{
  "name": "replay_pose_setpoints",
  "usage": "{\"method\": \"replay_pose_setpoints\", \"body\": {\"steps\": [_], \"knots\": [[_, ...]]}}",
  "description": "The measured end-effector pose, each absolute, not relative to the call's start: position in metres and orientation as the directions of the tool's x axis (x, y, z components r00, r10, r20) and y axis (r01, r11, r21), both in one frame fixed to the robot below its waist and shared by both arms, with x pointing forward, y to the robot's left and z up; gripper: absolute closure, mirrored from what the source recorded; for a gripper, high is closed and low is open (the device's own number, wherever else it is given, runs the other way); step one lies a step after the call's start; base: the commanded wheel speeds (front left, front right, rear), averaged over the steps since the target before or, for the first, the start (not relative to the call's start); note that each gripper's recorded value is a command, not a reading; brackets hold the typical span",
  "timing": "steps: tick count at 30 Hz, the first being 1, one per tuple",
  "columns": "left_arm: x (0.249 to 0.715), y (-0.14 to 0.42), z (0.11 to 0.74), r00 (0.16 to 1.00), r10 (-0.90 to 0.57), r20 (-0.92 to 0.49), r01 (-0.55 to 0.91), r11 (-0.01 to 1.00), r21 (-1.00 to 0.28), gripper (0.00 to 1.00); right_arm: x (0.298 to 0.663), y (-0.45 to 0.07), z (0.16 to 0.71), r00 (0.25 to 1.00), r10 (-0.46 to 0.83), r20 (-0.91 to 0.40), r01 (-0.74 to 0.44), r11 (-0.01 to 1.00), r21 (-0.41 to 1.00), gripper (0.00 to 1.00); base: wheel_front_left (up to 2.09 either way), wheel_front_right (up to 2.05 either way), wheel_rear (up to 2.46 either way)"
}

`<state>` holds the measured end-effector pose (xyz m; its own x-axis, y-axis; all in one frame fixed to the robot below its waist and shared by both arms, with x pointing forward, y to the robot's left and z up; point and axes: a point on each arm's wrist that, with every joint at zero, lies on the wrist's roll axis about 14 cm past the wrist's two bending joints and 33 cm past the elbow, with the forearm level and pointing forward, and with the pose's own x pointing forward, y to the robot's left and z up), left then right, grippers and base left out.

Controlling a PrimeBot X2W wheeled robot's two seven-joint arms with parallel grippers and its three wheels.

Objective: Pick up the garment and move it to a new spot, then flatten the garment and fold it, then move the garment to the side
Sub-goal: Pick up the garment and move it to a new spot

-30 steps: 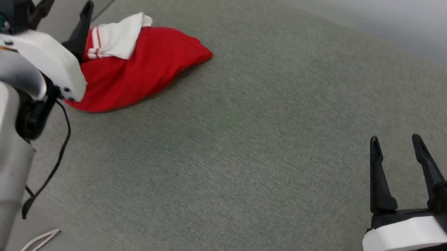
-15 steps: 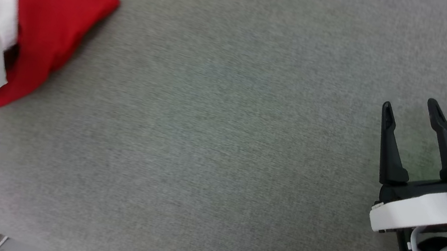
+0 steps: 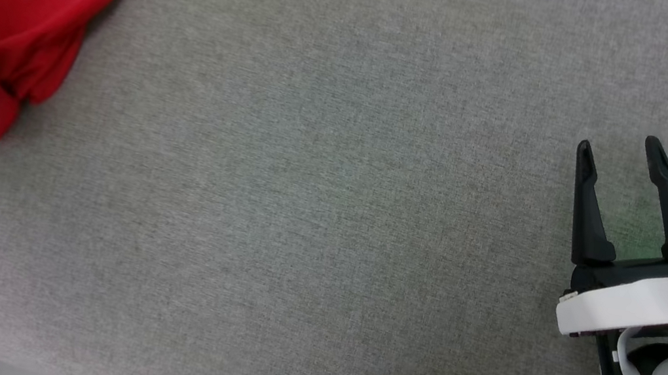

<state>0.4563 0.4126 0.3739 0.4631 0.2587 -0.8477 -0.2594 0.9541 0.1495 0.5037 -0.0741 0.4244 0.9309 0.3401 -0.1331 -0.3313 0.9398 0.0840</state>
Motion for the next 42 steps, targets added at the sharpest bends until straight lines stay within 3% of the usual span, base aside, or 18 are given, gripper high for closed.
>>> {"method": "replay_pose_setpoints", "body": {"steps": [11,12,13,17,22,30,37,42], "knots": [[0.504,0.399,0.485,0.814,0.281,-0.509,-0.25,0.959,0.131,1.0,0.486,-0.062,0.466,0.927,0.37,-0.051,-0.365,0.926,0.094,0.0,0.0,0.0,0.0],[0.508,0.396,0.498,0.843,0.279,-0.461,-0.25,0.96,0.124,1.0,0.483,-0.063,0.471,0.928,0.369,-0.044,-0.363,0.926,0.099,0.0,0.0,0.0,0.0],[0.514,0.384,0.54,0.909,0.263,-0.324,-0.243,0.965,0.101,1.0,0.473,-0.069,0.484,0.934,0.357,-0.022,-0.353,0.93,0.103,0.0,0.0,0.0,0.0],[0.52,0.356,0.594,0.967,0.208,-0.144,-0.203,0.978,0.051,1.0,0.457,-0.08,0.502,0.943,0.332,0.009,-0.332,0.938,0.103,0.0,0.0,0.0,0.0],[0.52,0.308,0.642,0.993,0.112,0.034,-0.111,0.994,-0.016,1.0,0.432,-0.1,0.52,0.958,0.285,0.036,-0.288,0.951,0.111,0.0,0.0,0.0,0.0],[0.518,0.176,0.642,0.98,-0.159,0.118,0.172,0.978,-0.115,1.0,0.39,-0.153,0.532,0.988,0.149,0.042,-0.153,0.984,0.095,0.0,0.0,0.0,0.0],[0.488,0.047,0.607,0.901,-0.426,0.08,0.434,0.877,-0.205,1.0,0.357,-0.194,0.541,0.998,0.029,0.048,-0.033,0.995,0.092,0.0,0.0,0.0,0.0],[0.447,-0.014,0.541,0.82,-0.568,-0.066,0.533,0.801,-0.274,1.0,0.341,-0.212,0.541,0.998,-0.033,0.045,0.028,0.995,0.1,0.0,0.0,0.0,0.0]]}}
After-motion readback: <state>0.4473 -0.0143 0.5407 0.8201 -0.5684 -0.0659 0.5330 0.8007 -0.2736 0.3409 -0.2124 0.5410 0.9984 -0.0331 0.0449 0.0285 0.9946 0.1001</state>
